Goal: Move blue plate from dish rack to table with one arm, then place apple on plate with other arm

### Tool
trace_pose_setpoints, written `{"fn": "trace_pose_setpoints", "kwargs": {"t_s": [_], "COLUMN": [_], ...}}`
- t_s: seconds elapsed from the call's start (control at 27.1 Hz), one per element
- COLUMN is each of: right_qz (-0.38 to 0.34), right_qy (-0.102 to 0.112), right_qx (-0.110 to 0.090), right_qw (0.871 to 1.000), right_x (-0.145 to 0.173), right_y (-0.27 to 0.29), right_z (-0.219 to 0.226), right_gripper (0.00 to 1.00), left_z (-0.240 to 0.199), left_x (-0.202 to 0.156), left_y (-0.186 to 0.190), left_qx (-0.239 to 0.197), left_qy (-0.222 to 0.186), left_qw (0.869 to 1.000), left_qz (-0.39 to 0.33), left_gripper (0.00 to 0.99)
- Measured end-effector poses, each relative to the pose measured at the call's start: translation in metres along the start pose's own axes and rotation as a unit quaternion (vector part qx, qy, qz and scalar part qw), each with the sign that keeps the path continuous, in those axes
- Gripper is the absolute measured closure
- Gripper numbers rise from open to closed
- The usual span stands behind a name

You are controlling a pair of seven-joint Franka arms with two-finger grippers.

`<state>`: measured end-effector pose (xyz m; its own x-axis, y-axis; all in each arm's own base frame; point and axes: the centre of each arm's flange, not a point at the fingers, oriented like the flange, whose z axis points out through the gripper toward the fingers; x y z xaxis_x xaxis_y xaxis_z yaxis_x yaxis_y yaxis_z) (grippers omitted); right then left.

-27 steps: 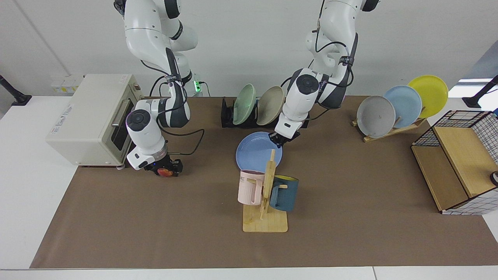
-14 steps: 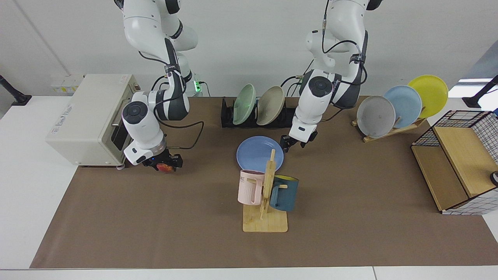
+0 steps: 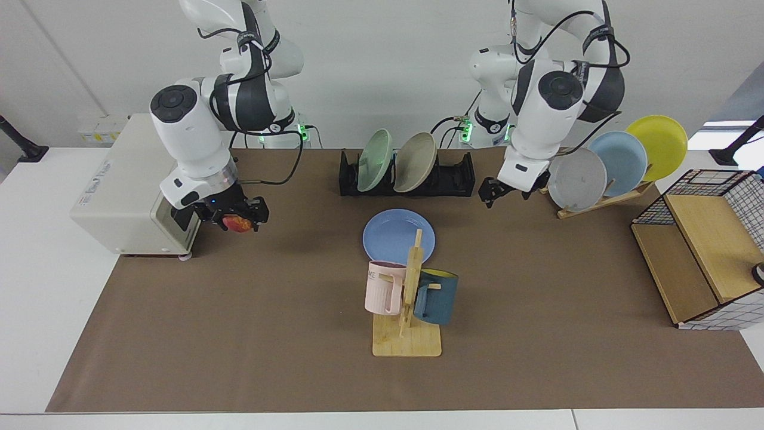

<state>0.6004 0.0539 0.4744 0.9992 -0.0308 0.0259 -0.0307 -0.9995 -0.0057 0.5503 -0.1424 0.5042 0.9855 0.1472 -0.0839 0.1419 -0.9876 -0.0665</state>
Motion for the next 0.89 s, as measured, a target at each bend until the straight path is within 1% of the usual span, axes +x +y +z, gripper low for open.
{"fn": "trace_pose_setpoints", "kwargs": {"t_s": [0.07,0.18,0.33,0.48,0.66,0.81,0.89], "right_qz": [-0.005,0.008,0.022,0.035,0.061,0.079,0.088], "right_qy": [0.000,-0.002,0.005,0.005,0.010,0.009,0.012], "right_qx": [0.001,0.002,0.005,0.007,0.010,0.009,0.011], "right_qw": [1.000,1.000,1.000,0.999,0.998,0.997,0.996], "right_x": [-0.004,-0.012,-0.028,-0.051,-0.070,-0.080,-0.082], "right_y": [-0.025,-0.071,-0.136,-0.204,-0.260,-0.296,-0.313], "right_z": [0.000,0.002,0.006,0.019,0.043,0.066,0.080], "right_gripper": [0.27,0.27,0.27,0.27,0.27,0.27,0.27], "left_z": [-0.016,-0.030,-0.044,-0.063,-0.079,-0.086,-0.087], "left_x": [0.002,0.006,0.011,0.010,0.004,-0.001,-0.001], "left_y": [-0.013,-0.031,-0.057,-0.096,-0.142,-0.146,-0.146], "left_qx": [0.001,0.002,-0.001,-0.018,-0.033,-0.034,-0.034], "left_qy": [-0.001,-0.005,-0.007,-0.005,-0.001,0.005,0.006], "left_qw": [1.000,1.000,1.000,1.000,0.999,0.998,0.998], "left_qz": [0.006,0.013,0.016,0.022,0.039,0.047,0.051], "left_gripper": [0.000,0.000,0.000,0.000,0.000,0.000,0.000]}}
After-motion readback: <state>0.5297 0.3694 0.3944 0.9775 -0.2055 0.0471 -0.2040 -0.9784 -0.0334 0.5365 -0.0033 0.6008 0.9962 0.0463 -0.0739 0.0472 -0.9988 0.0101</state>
